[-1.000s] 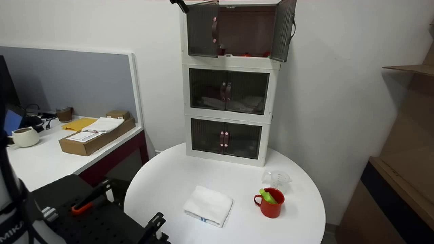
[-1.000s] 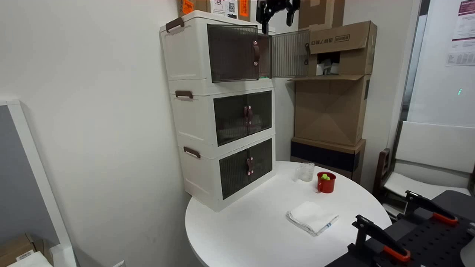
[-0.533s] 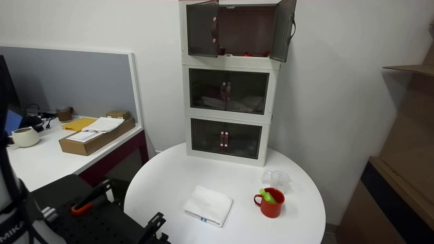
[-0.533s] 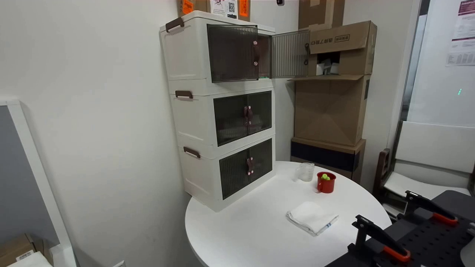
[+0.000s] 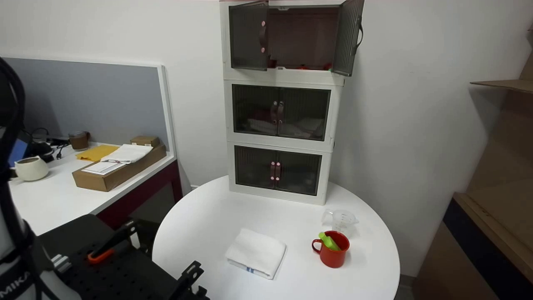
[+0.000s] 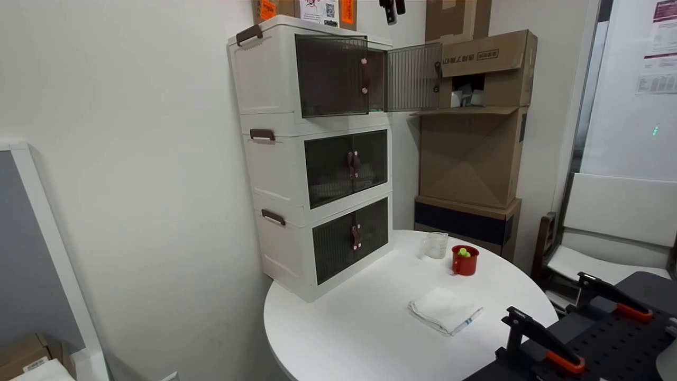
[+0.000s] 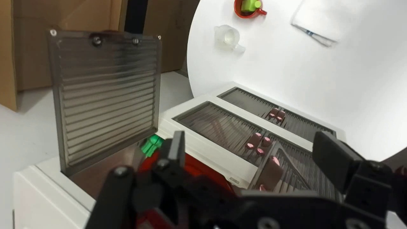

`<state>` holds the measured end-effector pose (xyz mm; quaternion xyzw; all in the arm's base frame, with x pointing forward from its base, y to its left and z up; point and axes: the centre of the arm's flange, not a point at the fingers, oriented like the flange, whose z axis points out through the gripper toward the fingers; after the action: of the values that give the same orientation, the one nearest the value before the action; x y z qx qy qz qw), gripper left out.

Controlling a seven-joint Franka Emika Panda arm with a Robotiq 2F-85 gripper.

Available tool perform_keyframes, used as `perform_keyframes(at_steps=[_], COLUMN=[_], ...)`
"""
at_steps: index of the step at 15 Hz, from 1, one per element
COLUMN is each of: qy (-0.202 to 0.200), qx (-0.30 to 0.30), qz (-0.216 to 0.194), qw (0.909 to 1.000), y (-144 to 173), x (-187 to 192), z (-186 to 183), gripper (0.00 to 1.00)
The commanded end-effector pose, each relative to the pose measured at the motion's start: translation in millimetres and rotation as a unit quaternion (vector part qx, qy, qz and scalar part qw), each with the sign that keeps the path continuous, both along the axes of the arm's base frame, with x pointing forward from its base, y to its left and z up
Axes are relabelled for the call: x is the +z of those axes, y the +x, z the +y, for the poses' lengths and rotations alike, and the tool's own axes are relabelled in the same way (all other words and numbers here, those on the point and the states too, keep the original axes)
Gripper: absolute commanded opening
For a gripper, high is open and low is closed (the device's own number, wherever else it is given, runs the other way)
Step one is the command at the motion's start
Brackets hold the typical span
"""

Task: Open the top cabinet door on the left

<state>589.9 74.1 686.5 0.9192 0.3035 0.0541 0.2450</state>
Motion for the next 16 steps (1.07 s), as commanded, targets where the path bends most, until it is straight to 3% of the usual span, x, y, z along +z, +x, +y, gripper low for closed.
perform_keyframes(at_steps=[1,4,7,11,16], qy=[-0.017,-0.024,-0.026,-0.025,0.01], qx=[0.083,0.156,0.224,0.313,0.391], qz=[0.056,0.091,0.129,0.176,0.244], qw=[0.9948,0.9833,0.9656,0.9329,0.8873], y=[65.2,88.6,94.9,89.1,73.3], x=[10.8,0.2,-3.9,-6.7,-14.9], z=[-10.0,-15.4,-12.8,-4.2,14.5], gripper=[1.0,1.0,1.0,1.0,1.0])
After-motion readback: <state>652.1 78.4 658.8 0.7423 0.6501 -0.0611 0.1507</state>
